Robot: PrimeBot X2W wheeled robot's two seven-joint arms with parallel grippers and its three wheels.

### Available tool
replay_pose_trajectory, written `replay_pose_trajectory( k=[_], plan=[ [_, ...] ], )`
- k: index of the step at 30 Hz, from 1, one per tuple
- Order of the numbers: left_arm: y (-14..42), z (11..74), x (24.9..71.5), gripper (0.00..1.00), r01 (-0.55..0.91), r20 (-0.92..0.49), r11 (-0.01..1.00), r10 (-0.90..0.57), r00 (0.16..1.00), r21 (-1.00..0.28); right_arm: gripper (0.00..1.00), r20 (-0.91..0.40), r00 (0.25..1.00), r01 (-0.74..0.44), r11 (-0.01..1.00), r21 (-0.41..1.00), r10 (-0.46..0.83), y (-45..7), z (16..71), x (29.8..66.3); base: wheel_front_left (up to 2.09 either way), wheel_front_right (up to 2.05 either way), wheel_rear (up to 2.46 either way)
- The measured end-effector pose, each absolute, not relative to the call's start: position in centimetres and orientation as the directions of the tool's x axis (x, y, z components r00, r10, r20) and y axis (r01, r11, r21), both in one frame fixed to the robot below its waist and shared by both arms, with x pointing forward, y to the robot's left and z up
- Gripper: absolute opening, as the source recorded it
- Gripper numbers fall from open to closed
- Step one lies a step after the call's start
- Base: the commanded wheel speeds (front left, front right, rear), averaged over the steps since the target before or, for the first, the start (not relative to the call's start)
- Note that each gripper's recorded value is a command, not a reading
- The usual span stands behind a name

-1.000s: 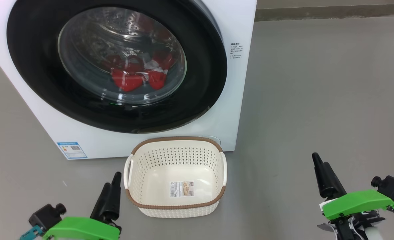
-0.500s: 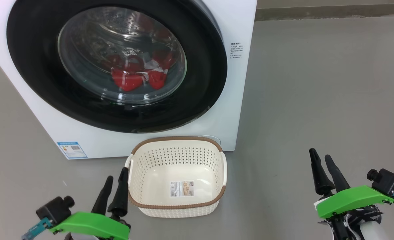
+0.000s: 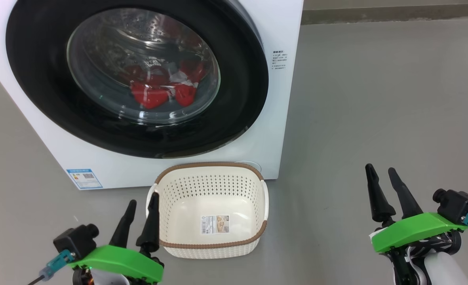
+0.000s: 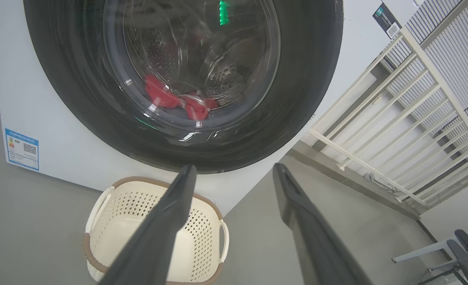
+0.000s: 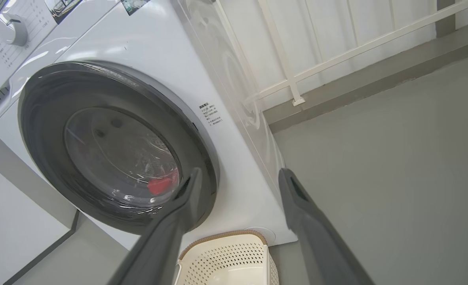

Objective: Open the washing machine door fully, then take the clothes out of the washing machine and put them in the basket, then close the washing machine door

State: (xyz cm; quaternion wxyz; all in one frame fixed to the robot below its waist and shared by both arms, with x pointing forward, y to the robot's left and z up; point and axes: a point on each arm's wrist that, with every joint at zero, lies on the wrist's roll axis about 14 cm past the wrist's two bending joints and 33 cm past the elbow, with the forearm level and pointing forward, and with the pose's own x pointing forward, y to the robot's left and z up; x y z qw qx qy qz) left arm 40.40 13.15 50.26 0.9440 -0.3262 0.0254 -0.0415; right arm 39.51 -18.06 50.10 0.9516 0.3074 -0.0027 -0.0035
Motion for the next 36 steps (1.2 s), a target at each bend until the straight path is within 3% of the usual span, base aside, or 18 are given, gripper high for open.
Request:
replay_pose_trajectory(
  k=[36],
  plan=[
    [10.9,54.5,41.2,1.0,0.212,0.158,0.946,-0.177,0.972,-0.246,1.0,0.158,0.983,-0.119,0.979,0.168,0.092,-16.1,54.2,41.3,0.0,0.0,0.0]
  ],
)
